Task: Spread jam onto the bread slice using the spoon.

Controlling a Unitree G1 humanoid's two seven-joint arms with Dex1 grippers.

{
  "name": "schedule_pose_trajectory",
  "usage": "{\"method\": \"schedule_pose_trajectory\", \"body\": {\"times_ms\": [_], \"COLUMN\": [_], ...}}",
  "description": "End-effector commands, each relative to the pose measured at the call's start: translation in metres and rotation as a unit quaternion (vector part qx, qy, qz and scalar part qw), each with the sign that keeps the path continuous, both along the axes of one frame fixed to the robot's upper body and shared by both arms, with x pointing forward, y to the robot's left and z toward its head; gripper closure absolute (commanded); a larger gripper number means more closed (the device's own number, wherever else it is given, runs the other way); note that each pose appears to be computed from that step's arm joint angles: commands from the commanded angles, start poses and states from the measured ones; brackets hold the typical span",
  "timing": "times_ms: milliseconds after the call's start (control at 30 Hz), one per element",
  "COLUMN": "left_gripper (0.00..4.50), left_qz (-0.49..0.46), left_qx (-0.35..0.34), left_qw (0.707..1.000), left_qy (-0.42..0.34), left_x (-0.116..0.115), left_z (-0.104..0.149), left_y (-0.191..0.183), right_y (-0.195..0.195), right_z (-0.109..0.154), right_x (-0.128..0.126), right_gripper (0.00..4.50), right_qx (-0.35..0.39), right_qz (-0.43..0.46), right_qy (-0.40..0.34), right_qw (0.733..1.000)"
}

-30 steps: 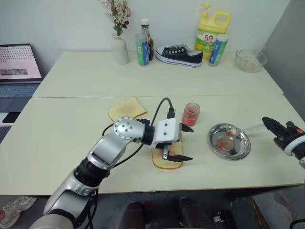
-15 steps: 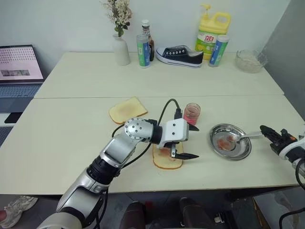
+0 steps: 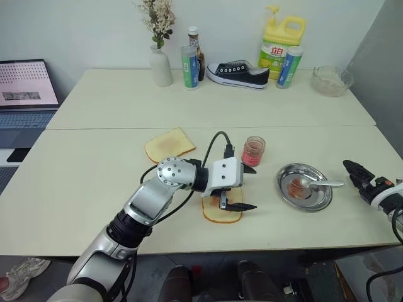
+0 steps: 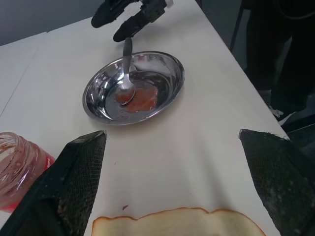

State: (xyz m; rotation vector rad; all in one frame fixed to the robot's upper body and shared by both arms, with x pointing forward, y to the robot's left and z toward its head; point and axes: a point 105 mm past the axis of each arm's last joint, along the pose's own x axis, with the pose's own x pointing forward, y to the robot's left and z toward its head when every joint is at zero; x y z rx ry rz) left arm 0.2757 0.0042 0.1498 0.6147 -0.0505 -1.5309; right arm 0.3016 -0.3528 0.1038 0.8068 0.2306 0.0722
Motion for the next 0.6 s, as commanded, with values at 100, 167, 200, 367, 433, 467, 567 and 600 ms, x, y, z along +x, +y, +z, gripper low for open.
{"method": "schedule_pose_trajectory", "body": {"times_ms": [100, 167, 200, 367, 433, 467, 567, 600], "left_gripper": [0.00, 0.00, 0.00, 0.00, 0.00, 0.00, 0.00, 0.00], "left_qz": [0.062, 0.105, 0.125, 0.201, 0.221, 0.228, 0.237, 0.238], "left_qx": [-0.041, -0.050, -0.045, 0.023, 0.035, 0.037, 0.038, 0.037], "left_qw": [0.997, 0.992, 0.990, 0.977, 0.971, 0.968, 0.966, 0.965], "left_qy": [0.018, 0.046, 0.053, 0.075, 0.087, 0.094, 0.100, 0.099], "left_x": [0.011, 0.017, 0.019, 0.014, 0.007, 0.003, -0.002, -0.002], "left_z": [0.031, 0.042, 0.044, 0.043, 0.044, 0.045, 0.045, 0.044], "left_y": [0.035, 0.064, 0.079, 0.145, 0.163, 0.169, 0.175, 0.175], "right_y": [0.001, 0.036, 0.053, 0.116, 0.133, 0.138, 0.142, 0.143], "right_z": [0.063, 0.074, 0.076, 0.077, 0.074, 0.072, 0.071, 0.072], "right_x": [-0.005, -0.015, -0.021, -0.060, -0.079, -0.085, -0.087, -0.084], "right_gripper": [0.05, 0.05, 0.05, 0.05, 0.05, 0.05, 0.05, 0.05], "right_qx": [-0.173, -0.281, -0.309, -0.380, -0.387, -0.387, -0.389, -0.391], "right_qz": [0.067, 0.181, 0.231, 0.421, 0.483, 0.500, 0.508, 0.503], "right_qy": [-0.042, -0.040, -0.041, -0.053, -0.047, -0.045, -0.046, -0.051], "right_qw": [0.982, 0.942, 0.922, 0.822, 0.784, 0.774, 0.767, 0.769]}}
